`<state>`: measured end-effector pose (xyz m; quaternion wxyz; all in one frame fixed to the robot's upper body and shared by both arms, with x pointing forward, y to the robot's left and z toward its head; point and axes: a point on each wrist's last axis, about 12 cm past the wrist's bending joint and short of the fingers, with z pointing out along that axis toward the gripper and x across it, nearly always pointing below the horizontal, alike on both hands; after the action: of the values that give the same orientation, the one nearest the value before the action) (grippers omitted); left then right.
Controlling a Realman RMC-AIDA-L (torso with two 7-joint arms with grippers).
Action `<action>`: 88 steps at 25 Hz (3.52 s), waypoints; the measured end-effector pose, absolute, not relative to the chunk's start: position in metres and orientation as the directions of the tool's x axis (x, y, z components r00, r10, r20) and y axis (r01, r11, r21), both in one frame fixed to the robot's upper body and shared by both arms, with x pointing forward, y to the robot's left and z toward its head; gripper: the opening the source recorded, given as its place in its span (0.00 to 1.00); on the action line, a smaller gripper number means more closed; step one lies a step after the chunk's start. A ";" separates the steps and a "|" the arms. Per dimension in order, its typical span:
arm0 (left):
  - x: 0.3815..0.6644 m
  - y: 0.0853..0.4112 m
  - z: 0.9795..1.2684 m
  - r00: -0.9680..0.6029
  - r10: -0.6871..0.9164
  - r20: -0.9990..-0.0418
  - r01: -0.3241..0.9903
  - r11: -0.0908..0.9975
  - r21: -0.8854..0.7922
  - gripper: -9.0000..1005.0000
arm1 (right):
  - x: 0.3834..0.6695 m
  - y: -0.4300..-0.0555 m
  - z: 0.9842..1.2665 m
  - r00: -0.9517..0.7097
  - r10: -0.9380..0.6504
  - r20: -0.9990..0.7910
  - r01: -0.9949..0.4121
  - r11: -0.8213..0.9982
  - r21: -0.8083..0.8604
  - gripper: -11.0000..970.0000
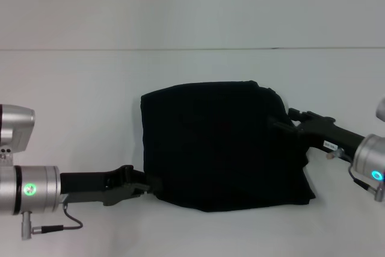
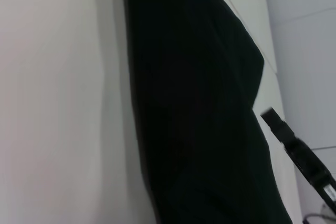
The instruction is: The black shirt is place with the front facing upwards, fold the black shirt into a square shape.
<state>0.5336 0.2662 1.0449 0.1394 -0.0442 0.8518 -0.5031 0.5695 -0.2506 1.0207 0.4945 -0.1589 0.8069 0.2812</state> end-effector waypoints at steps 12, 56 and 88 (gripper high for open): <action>0.529 0.266 1.043 -0.947 -0.229 -0.227 0.097 0.469 -0.878 0.05 | 0.582 -0.238 1.027 -0.449 -0.010 -0.894 -0.559 0.783 0.272 0.77; 0.516 0.301 1.058 -0.320 0.322 -0.891 0.855 0.503 -0.125 0.94 | 0.481 -0.285 1.002 -0.318 -0.169 -0.933 -0.749 0.648 0.138 0.95; 0.513 0.297 1.048 -0.361 0.311 -0.879 0.839 0.520 -0.161 0.94 | 0.497 -0.287 1.008 -0.322 -0.250 -0.913 -0.763 0.640 0.094 0.96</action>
<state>0.5127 0.2971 1.0485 0.4215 0.3769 0.7630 -0.3134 0.4966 -0.2870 1.0082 0.4798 -0.3295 0.7680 0.2672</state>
